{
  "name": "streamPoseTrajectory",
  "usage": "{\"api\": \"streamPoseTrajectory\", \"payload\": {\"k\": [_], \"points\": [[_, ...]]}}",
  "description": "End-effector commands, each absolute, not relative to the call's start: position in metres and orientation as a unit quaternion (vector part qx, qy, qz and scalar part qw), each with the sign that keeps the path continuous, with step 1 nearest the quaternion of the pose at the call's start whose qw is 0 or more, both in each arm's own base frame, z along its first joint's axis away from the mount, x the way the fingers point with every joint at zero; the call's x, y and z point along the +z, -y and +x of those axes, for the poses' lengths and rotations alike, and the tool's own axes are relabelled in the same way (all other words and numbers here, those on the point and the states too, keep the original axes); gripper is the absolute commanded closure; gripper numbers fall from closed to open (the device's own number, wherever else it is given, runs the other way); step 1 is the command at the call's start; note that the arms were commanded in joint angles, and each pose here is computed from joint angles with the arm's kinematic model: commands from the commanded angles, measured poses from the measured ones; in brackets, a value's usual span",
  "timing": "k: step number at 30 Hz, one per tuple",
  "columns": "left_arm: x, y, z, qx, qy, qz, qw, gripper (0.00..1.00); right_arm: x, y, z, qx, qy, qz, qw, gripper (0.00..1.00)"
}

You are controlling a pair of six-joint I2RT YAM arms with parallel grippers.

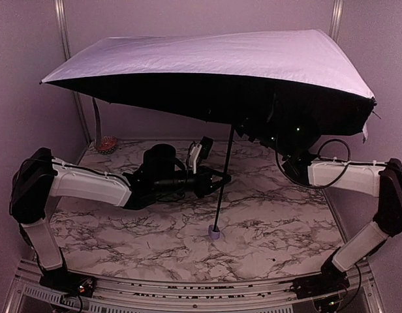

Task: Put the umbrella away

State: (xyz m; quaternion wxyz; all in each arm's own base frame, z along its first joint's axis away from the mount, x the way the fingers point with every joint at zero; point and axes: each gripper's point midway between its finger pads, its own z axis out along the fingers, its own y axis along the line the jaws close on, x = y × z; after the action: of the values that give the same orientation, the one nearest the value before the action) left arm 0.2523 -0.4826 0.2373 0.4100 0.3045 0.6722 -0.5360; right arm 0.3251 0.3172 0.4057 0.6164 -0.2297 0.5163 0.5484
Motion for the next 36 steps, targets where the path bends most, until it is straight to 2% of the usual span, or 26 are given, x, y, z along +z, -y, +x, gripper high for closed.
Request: {"api": "streamPoseTrajectory", "payload": {"k": [1, 11, 16, 20, 25, 27, 29, 30, 34, 36], "points": [[0.268, 0.483, 0.244, -0.554, -0.624, 0.323, 0.447, 1.00, 0.465, -0.293, 0.325, 0.589, -0.407, -0.168, 0.678, 0.22], [0.278, 0.479, 0.237, -0.577, -0.593, 0.315, 0.466, 1.00, 0.473, -0.255, 0.331, 0.694, -0.264, -0.064, 0.667, 0.27], [0.275, 0.480, 0.239, -0.577, -0.591, 0.307, 0.473, 1.00, 0.473, -0.255, 0.340, 0.693, -0.262, -0.052, 0.670, 0.28], [0.281, 0.474, 0.241, -0.574, -0.575, 0.292, 0.505, 1.00, 0.471, -0.251, 0.340, 0.686, -0.268, -0.039, 0.675, 0.22], [0.288, 0.462, 0.248, -0.566, -0.558, 0.254, 0.551, 1.00, 0.473, -0.245, 0.339, 0.667, -0.277, -0.030, 0.691, 0.26], [0.288, 0.463, 0.249, -0.575, -0.553, 0.244, 0.552, 1.00, 0.477, -0.245, 0.336, 0.671, -0.266, -0.038, 0.691, 0.22], [0.288, 0.464, 0.248, -0.591, -0.544, 0.234, 0.548, 1.00, 0.482, -0.251, 0.334, 0.681, -0.260, -0.052, 0.682, 0.03], [0.289, 0.464, 0.247, -0.598, -0.538, 0.229, 0.549, 1.00, 0.483, -0.254, 0.334, 0.687, -0.260, -0.058, 0.676, 0.01], [0.293, 0.460, 0.254, -0.602, -0.529, 0.198, 0.564, 1.00, 0.479, -0.257, 0.336, 0.685, -0.266, -0.051, 0.676, 0.01], [0.295, 0.458, 0.259, -0.594, -0.531, 0.186, 0.575, 1.00, 0.477, -0.254, 0.336, 0.674, -0.270, -0.040, 0.687, 0.07]]}}
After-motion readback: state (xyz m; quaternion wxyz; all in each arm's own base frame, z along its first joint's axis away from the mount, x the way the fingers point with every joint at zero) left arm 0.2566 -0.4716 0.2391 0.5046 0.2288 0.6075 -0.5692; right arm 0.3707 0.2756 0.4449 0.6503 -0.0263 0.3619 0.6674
